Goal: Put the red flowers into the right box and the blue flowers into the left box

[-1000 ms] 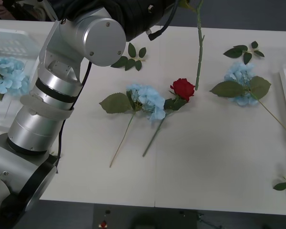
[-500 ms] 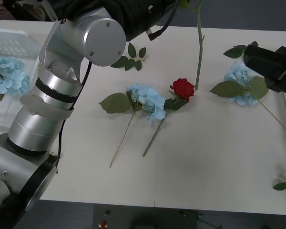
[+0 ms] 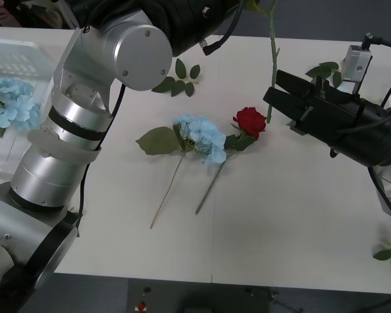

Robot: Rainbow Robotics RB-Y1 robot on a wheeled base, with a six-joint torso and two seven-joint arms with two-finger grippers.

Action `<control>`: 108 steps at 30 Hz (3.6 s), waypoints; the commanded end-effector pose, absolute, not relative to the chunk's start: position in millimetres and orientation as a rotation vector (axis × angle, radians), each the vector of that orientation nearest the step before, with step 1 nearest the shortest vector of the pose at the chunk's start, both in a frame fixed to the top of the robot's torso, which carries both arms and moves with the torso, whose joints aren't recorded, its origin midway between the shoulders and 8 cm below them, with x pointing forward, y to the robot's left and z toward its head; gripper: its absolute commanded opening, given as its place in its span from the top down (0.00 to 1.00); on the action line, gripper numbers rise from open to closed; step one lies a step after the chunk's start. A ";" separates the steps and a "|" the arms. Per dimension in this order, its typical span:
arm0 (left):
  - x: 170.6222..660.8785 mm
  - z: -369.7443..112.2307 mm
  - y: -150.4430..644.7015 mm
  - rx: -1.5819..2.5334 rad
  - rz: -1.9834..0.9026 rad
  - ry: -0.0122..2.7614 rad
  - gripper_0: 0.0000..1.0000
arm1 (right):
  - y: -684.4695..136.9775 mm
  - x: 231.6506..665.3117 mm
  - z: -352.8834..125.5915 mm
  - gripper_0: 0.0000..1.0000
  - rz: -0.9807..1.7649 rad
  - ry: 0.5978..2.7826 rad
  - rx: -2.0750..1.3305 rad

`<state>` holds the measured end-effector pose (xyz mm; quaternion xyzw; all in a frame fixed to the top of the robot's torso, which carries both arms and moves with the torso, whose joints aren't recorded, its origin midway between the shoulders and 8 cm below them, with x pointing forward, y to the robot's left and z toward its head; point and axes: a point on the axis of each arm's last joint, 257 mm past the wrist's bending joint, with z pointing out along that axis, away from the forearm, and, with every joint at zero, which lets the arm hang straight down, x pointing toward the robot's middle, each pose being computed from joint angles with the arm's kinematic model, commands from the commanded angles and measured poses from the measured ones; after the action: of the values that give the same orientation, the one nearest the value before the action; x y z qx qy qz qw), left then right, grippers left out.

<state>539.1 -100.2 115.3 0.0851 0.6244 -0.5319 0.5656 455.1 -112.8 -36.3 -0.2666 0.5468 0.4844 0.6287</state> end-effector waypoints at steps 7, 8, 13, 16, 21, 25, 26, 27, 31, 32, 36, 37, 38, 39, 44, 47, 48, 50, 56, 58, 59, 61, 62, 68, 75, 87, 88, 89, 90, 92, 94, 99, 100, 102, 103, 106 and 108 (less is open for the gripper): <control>521.0 141.4 -110.5 0.273 -1.240 1.401 1.00 | -81.0 456.5 8.6 0.31 1.123 1.131 -0.628; 521.0 141.4 -110.5 0.273 -1.240 1.401 1.00 | -80.0 456.4 10.1 0.44 1.125 1.126 -0.628; 521.0 141.4 -110.5 0.273 -1.240 1.401 1.00 | -76.5 462.6 9.8 1.00 1.099 1.134 -0.627; 521.0 141.4 -110.5 0.273 -1.240 1.401 1.00 | -74.8 465.6 10.7 1.00 1.094 1.136 -0.617; 521.0 141.4 -110.5 0.273 -1.240 1.401 1.00 | -72.7 468.4 12.1 1.00 1.091 1.137 -0.609; 521.0 141.4 -110.5 0.273 -1.240 1.401 0.41 | -72.5 468.9 13.2 1.00 1.090 1.135 -0.606; 521.0 141.4 -110.5 0.273 -1.240 1.401 0.05 | -73.1 469.3 13.1 1.00 1.088 1.136 -0.605; 521.0 141.4 -110.5 0.273 -1.240 1.401 0.00 | -73.0 469.7 13.9 1.00 1.087 1.135 -0.605; 521.0 141.4 -110.5 0.273 -1.240 1.401 0.00 | -73.3 470.1 14.6 1.00 1.085 1.134 -0.605; 521.0 141.4 -110.5 0.273 -1.240 1.401 0.00 | -74.3 470.8 14.0 1.00 1.083 1.137 -0.602; 521.0 141.4 -110.5 0.273 -1.240 1.401 0.00 | -75.3 471.9 14.7 1.00 1.081 1.139 -0.599; 521.0 141.4 -110.5 0.273 -1.240 1.401 0.00 | -76.2 472.1 13.8 1.00 1.087 1.145 -0.595; 521.0 141.4 -110.5 0.273 -1.240 1.401 0.00 | -77.3 472.6 13.0 1.00 1.103 1.161 -0.585; 521.0 141.4 -110.5 0.273 -1.240 1.401 0.00 | -78.8 473.2 12.6 1.00 1.108 1.169 -0.581; 521.0 141.4 -110.5 0.273 -1.240 1.401 0.00 | -111.3 488.4 -8.4 1.00 1.126 1.374 -0.522; 532.8 126.5 -100.3 0.239 -1.225 1.427 0.00 | -150.8 505.0 -24.6 1.00 1.104 1.538 -0.431; 535.1 125.9 -96.6 0.237 -1.215 1.427 0.00 | -168.8 510.9 -30.8 1.00 1.097 1.597 -0.389; 539.5 135.2 -77.9 0.229 -1.197 1.407 0.00 | -200.5 521.7 -39.9 1.00 1.080 1.677 -0.304; 523.4 81.5 -2.5 0.275 -1.082 1.731 0.00 | -343.7 532.3 -83.3 1.00 0.896 1.949 -0.063; 506.2 48.1 17.5 0.308 -1.035 1.869 0.00 | -387.5 526.7 -93.3 1.00 0.832 2.018 -0.007; 494.5 23.4 30.1 0.322 -1.012 1.957 0.00 | -419.7 522.6 -98.3 1.00 0.787 2.053 0.042; 477.4 -12.5 47.1 0.336 -0.978 2.070 0.00 | -466.2 512.9 -104.0 1.00 0.733 2.096 0.130; 466.7 -38.8 59.3 0.343 -0.944 2.150 0.00 | -493.8 506.6 -105.4 1.00 0.698 2.113 0.188; 444.6 -154.1 114.2 0.393 -0.686 2.406 0.00 | -594.1 473.7 -130.0 1.00 0.516 2.176 0.411; 479.4 -229.2 111.5 0.427 -0.555 2.441 0.00 | -647.7 463.4 -160.0 1.00 0.373 2.140 0.559; 537.0 -274.2 38.0 0.597 -0.312 2.466 0.00 | -675.9 468.4 -210.4 0.53 0.118 2.145 0.559; 538.3 -278.7 31.4 0.635 -0.276 2.463 0.00 | -674.8 468.2 -214.6 0.43 0.107 2.156 0.547; 538.7 -280.2 27.1 0.654 -0.260 2.457 0.00 | -674.2 467.7 -216.9 0.40 0.104 2.162 0.545; 542.0 -286.3 25.2 0.700 -0.192 2.446 0.00 | -672.2 466.3 -222.0 0.35 0.099 2.178 0.535; 546.2 -292.2 24.8 0.757 -0.106 2.420 0.02 | -666.7 466.4 -225.4 0.32 0.105 2.196 0.517; 549.5 -299.1 23.3 0.795 -0.055 2.397 0.49 | -651.9 466.6 -228.0 0.32 0.153 2.229 0.500; 556.6 -313.2 24.9 0.801 -0.057 2.370 1.00 | -596.9 470.4 -209.8 0.32 0.406 2.296 0.632; 557.2 -315.6 25.5 0.801 -0.059 2.367 1.00 | -580.8 470.6 -202.0 0.31 0.467 2.317 0.692; 557.5 -316.1 25.7 0.802 -0.058 2.367 1.00 | -553.6 470.8 -182.2 0.31 0.519 2.361 0.790; 557.7 -315.8 26.0 0.798 -0.061 2.366 1.00 | -546.0 469.9 -177.4 0.31 0.527 2.375 0.824; 562.2 -308.4 29.3 0.790 -0.057 2.356 1.00 | -516.0 468.4 -159.1 0.31 0.504 2.433 0.932; 574.0 -280.9 40.2 0.765 -0.059 2.326 1.00 | -484.6 464.3 -144.2 0.31 0.440 2.507 1.032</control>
<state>552.5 30.1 -322.9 0.2907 0.9057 -0.0245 0.3075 452.8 -495.6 -187.8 0.3590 0.8937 0.1845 0.1959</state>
